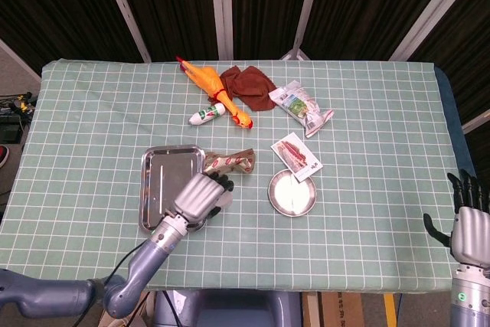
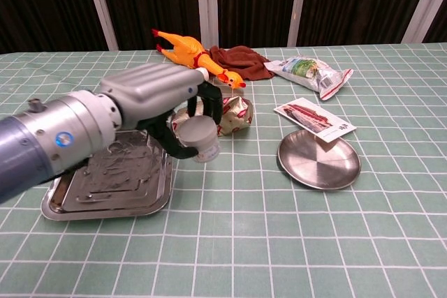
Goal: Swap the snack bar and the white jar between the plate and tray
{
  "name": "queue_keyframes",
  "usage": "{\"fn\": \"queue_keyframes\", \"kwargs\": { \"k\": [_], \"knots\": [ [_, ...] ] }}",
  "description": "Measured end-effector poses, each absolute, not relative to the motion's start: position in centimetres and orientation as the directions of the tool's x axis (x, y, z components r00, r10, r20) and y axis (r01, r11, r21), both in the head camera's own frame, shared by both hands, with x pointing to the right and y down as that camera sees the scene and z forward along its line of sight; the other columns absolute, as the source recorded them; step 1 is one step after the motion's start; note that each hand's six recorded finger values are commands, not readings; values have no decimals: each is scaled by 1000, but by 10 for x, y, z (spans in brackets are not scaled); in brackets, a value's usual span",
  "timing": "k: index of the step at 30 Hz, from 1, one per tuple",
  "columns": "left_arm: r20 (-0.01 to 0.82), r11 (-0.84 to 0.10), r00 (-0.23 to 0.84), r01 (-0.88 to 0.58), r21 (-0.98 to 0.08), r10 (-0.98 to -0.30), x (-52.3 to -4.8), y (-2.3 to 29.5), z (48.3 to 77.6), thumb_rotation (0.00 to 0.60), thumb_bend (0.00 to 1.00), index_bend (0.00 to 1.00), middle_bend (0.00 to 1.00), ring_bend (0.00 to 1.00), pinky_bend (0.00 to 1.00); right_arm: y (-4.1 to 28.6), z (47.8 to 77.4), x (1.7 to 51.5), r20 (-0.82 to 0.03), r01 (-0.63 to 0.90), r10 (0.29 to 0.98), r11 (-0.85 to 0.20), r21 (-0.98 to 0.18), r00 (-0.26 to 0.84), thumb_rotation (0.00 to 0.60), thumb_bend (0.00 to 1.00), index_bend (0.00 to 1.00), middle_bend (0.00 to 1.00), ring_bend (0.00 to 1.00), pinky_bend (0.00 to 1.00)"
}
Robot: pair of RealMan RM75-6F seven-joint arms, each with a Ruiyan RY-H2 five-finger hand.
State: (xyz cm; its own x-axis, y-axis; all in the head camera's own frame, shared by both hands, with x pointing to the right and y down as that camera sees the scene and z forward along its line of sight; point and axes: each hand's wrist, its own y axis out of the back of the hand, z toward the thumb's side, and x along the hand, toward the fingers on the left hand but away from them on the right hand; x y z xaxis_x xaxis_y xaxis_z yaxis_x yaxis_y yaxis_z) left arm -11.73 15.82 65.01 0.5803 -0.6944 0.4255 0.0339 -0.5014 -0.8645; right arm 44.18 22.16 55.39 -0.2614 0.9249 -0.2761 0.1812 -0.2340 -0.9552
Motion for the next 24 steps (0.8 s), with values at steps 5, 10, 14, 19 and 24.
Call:
{"fn": "queue_keyframes", "kwargs": {
  "k": [5,10,14,19,24],
  "knots": [
    [425,-497,585,43,-867,-691,-92,163,663,600,478,462,341,356,582,221,552,445,-275,188,923,-230,-955,-268,600,302,149,73,44,0],
    [434,-492,576,63,-868,-693,-79,167,677,600,471,462,322,333,572,221,549,447,-272,193,923,-224,-955,-273,600,302,149,72,44,0],
    [441,-489,568,75,-869,-695,-76,169,685,600,461,450,275,289,559,222,549,447,-275,195,923,-227,-954,-271,600,302,149,72,44,0],
    [449,-494,552,75,-866,-703,-76,168,688,600,407,412,175,173,484,223,550,447,-286,193,920,-239,-951,-267,600,302,149,72,43,0],
    [462,-507,543,75,-858,-701,-79,167,687,600,352,387,110,105,410,223,551,446,-290,191,919,-245,-951,-266,600,302,149,72,44,0]
  ]
}}
